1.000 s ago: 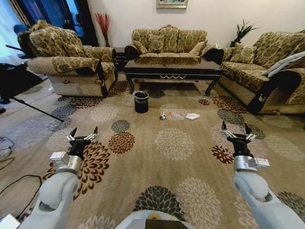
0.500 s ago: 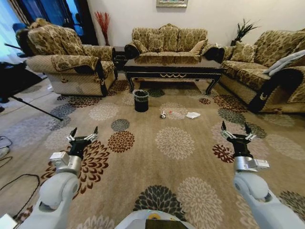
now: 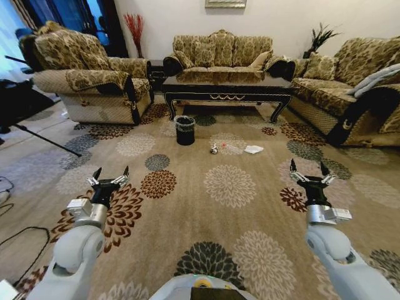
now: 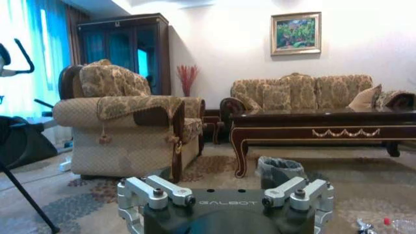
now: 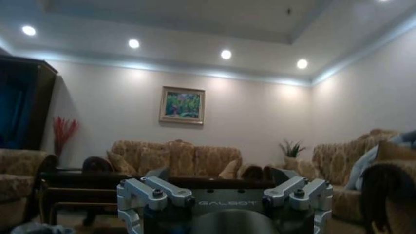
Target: Move to the front of the table and pick up the trash from the floor, then place it into the trash bin.
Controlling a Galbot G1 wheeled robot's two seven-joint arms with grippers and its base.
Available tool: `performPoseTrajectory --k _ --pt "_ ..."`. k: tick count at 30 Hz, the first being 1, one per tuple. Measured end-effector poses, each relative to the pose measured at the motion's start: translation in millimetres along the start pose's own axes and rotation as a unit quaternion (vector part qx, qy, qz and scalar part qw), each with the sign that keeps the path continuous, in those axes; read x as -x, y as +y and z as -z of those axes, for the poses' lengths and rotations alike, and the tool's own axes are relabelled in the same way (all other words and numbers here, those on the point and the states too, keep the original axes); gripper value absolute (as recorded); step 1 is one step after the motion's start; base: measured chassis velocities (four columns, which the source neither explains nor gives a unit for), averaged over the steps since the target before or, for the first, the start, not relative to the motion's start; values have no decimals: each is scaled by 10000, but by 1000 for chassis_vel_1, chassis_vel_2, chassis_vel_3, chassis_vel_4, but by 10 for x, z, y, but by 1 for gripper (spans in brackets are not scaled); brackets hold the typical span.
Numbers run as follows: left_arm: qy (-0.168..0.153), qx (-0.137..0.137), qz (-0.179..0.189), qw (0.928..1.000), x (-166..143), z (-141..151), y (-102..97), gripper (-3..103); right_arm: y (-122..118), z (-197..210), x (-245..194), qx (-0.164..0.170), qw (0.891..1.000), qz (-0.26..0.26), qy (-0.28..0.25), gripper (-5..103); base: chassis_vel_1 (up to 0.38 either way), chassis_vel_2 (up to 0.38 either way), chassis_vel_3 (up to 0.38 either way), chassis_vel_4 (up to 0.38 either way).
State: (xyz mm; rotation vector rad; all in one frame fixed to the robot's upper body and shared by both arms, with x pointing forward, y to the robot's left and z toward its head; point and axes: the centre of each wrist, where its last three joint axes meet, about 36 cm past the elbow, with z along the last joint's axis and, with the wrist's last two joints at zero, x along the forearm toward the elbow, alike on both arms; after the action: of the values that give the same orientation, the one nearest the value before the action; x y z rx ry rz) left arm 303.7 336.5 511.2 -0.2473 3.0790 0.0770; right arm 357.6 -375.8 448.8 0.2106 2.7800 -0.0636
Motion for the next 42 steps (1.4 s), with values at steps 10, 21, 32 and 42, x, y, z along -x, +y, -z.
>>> performPoseTrajectory --k 10,21,32,42 --pt "-71 -25 -9 10000 -13 14 -6 100 -9 15 8 115 9995 275 -110 100 -9 10 10 -10" --pt "-160 4 -44 9999 -25 67 -9 100 -19 -55 6 84 9996 240 -77 100 -148 180 159 -161" --pt "-193 43 -79 9998 -14 80 -2 100 -46 -125 11 45 9999 135 -85 100 -327 300 322 -308" --pt "-158 106 -107 9998 33 54 34 100 -44 -210 18 30 10000 70 -57 100 -365 361 359 -370"
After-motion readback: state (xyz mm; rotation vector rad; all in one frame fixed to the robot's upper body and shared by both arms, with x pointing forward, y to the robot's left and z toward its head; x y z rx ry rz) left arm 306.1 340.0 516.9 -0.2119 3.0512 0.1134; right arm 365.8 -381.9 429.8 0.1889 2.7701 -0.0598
